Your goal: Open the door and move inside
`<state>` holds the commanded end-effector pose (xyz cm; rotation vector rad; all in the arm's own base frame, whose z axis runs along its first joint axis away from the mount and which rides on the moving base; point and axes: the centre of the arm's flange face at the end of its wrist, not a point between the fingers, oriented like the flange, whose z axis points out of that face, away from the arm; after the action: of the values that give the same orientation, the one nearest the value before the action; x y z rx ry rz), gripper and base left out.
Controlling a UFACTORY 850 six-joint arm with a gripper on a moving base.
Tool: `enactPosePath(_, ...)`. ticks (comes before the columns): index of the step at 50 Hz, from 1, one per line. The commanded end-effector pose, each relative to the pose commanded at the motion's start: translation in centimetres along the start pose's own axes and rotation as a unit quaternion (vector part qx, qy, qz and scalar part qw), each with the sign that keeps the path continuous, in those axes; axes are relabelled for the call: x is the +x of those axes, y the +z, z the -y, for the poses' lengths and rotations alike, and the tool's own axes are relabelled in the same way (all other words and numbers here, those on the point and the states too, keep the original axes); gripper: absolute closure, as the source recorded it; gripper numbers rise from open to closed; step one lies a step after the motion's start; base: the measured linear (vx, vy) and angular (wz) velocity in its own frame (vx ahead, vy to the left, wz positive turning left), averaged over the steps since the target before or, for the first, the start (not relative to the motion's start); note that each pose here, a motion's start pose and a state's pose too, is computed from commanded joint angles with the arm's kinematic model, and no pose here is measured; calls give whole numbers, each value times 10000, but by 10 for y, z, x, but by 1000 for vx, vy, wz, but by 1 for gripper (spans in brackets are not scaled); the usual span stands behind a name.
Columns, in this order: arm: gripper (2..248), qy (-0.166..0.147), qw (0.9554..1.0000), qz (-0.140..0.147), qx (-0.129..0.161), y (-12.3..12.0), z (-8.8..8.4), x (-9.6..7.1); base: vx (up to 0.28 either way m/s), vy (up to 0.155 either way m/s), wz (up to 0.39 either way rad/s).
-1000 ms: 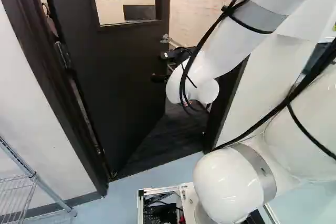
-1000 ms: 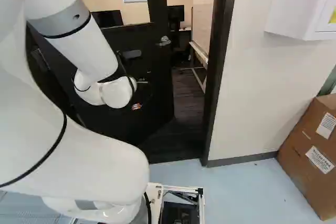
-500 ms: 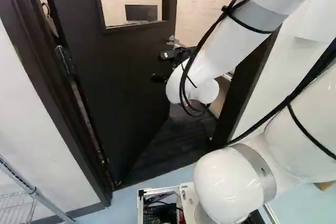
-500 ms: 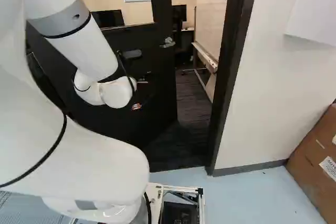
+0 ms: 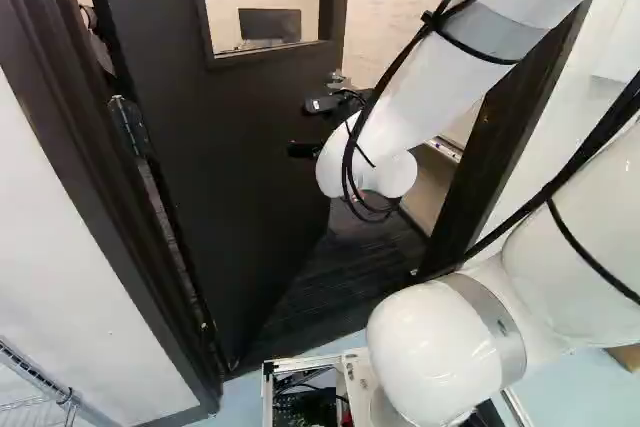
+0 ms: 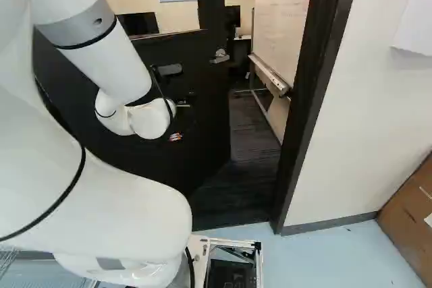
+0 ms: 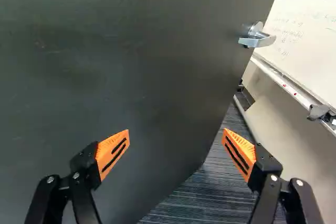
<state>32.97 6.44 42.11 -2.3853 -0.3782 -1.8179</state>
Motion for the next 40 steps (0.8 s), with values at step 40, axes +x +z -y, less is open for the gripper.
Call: enactPosePath(40, 3, 0, 10000, 0, 0, 0, 0, 0, 20, 45, 97)
